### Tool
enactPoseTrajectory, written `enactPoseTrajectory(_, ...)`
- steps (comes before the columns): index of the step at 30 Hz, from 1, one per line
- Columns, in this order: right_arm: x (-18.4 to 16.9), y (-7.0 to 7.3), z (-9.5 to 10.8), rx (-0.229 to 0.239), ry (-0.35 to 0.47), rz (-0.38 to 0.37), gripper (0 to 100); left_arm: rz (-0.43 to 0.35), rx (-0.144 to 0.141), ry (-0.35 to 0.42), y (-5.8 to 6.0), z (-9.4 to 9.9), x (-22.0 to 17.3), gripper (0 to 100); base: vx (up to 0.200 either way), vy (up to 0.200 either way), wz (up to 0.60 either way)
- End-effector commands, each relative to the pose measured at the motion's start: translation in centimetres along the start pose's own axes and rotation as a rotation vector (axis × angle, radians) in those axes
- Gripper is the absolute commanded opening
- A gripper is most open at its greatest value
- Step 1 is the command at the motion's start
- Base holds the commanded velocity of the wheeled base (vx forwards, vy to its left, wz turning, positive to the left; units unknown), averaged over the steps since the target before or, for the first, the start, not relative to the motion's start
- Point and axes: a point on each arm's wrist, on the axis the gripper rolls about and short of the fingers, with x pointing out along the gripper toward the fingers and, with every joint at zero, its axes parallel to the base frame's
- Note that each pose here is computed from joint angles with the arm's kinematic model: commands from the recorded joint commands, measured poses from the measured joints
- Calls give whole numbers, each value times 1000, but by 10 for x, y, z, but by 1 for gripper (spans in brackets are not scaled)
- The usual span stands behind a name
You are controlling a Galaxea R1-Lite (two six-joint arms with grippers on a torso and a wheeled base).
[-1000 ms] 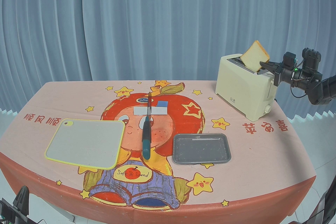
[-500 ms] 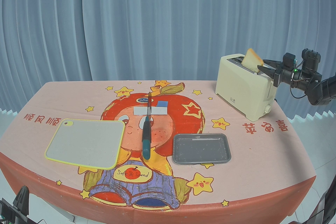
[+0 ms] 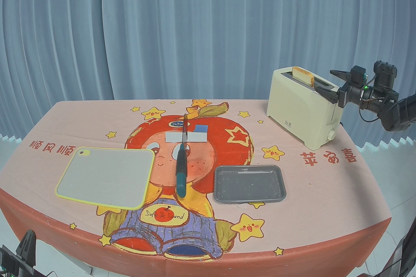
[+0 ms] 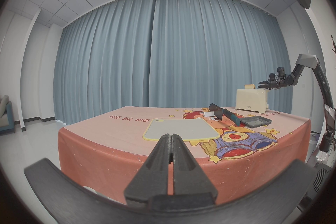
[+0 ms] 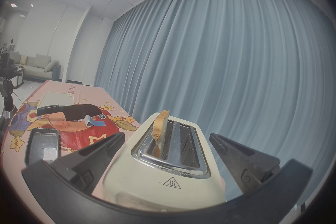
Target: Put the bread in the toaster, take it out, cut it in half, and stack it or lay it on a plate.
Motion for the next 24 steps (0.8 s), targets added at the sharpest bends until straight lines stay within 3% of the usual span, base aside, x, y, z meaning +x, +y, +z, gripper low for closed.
enactPoseTrajectory(1,-4,0,11,-17,-22,-6,100,1,0,2,0,-5,0,0,0,0,0)
enactPoseTrajectory(4,-13,1,24,-28,-39,-14,100,1,0,0,0,-5,0,0,0,0,0)
enactPoseTrajectory(9,-25,5,39,7,-62,-22,100,1,0,2,0,-5,0,0,0,0,0)
enactPoseTrajectory(10,-42,13,55,67,-81,-28,100,1,0,2,0,-5,0,0,0,0,0)
enactPoseTrajectory(11,-50,18,61,97,-85,-31,100,1,0,2,0,-5,0,0,0,0,0)
enactPoseTrajectory(13,-55,22,63,111,-85,-30,100,1,0,0,0,-5,0,0,0,0,0)
enactPoseTrajectory(14,-71,33,66,142,-79,-31,100,1,0,2,0,-5,0,0,0,0,0)
enactPoseTrajectory(24,-112,72,47,217,7,-50,100,1,0,2,0,-5,0,0,0,0,0)
